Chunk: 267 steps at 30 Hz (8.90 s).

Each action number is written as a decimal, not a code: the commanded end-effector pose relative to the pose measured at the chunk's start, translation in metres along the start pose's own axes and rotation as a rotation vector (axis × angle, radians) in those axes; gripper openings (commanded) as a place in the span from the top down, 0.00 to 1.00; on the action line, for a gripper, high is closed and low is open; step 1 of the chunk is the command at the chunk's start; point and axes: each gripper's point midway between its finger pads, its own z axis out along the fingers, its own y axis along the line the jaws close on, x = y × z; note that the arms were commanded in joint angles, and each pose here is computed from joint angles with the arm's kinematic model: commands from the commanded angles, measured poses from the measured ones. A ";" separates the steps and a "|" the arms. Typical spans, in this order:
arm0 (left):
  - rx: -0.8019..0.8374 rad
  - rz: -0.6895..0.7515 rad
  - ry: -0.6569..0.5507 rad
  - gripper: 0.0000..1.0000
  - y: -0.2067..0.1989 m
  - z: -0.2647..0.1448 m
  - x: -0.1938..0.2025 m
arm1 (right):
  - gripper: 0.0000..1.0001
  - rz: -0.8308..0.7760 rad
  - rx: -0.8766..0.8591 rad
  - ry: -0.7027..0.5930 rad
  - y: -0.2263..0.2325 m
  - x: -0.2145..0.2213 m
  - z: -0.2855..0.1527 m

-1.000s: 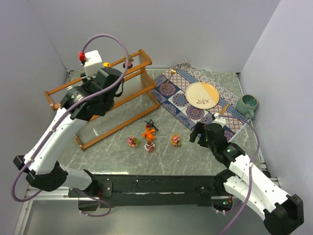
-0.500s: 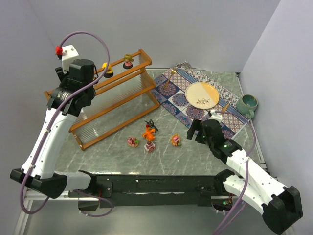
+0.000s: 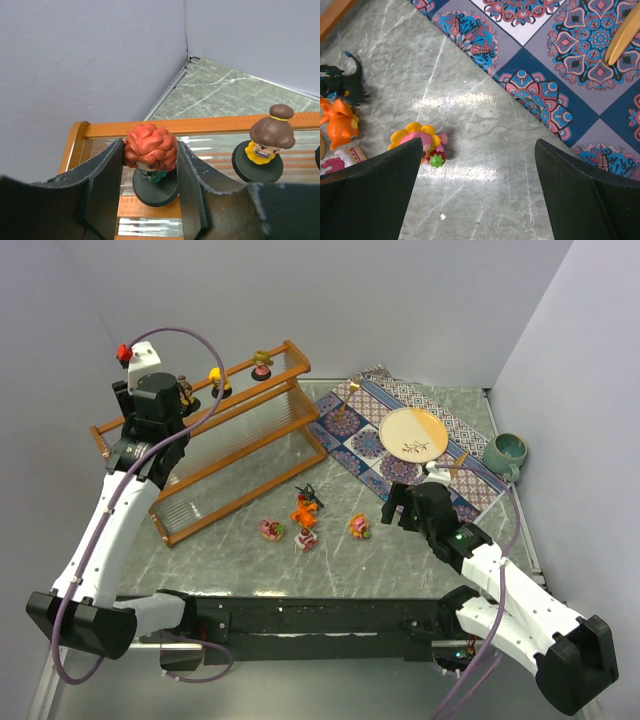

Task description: Place and organize the plastic toys onto the shelf

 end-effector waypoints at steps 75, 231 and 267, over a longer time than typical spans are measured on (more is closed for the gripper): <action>0.077 -0.079 0.006 0.38 0.006 0.013 0.007 | 0.00 -0.002 -0.032 -0.041 0.010 -0.016 0.002; 0.486 0.041 0.641 0.95 -0.215 -0.241 0.257 | 0.00 0.032 -0.132 0.064 0.016 0.027 0.005; 0.481 -0.069 0.284 0.83 -0.297 -0.062 0.078 | 0.00 -0.004 -0.067 -0.034 0.002 -0.001 -0.017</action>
